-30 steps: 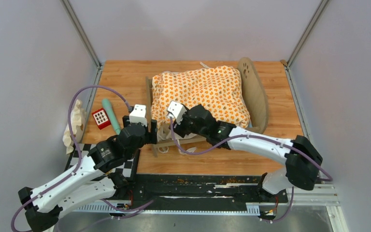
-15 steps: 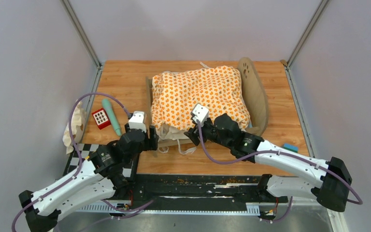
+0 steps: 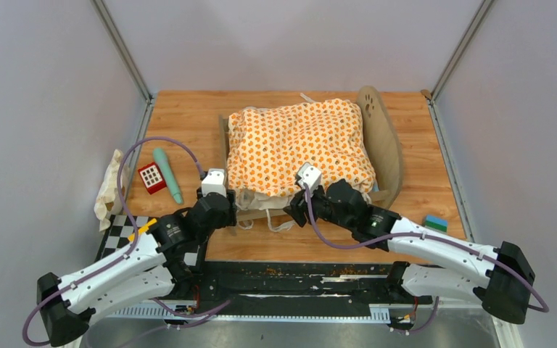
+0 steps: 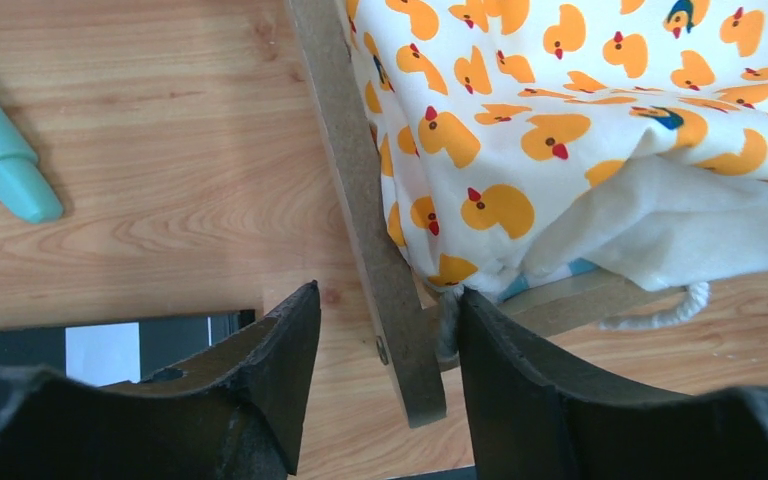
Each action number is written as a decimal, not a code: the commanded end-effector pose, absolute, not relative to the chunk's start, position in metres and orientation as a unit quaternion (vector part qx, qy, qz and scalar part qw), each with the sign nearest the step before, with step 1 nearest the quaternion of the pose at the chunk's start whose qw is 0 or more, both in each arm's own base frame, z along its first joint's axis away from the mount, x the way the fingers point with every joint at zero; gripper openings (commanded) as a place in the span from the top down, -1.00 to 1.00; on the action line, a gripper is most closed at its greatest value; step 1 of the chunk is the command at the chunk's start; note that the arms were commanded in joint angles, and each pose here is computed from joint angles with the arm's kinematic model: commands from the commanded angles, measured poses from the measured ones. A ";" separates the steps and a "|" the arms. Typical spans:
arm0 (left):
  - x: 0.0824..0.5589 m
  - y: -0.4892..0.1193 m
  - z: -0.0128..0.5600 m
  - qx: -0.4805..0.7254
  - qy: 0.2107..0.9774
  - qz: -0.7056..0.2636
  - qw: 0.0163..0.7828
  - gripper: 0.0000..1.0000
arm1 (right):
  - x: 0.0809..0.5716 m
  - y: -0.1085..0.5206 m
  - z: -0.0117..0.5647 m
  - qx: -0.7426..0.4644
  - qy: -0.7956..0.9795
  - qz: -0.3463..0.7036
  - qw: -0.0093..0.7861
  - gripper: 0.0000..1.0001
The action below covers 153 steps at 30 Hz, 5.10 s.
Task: Set up the pet bed
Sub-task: Cross the ropes on the bed frame, then move the bed frame to the center of the board.
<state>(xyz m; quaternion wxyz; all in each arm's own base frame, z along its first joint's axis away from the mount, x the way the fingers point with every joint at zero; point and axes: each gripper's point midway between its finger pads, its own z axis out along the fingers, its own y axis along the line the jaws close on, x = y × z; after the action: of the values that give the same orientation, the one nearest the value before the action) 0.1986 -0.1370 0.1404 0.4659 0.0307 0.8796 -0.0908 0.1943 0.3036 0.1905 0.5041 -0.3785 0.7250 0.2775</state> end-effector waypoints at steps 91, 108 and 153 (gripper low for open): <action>0.212 -0.177 0.193 0.067 0.848 -0.174 0.496 -0.33 | 0.095 0.427 0.044 -0.478 0.700 0.349 0.400 1.00; 0.209 -0.142 0.178 0.046 0.852 -0.115 0.509 -0.05 | 0.021 0.429 0.093 -0.540 0.626 0.427 0.366 1.00; 0.225 -0.150 0.125 -0.022 0.860 -0.139 0.491 -0.38 | 0.281 0.242 0.099 -0.211 0.856 0.140 0.451 0.10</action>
<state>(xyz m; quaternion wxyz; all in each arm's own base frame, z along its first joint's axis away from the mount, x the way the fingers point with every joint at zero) 0.2097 -0.1418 0.1186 0.4746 -0.0025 0.8720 -0.1200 0.2382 0.2256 0.0673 0.4172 -0.1753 0.8826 0.1276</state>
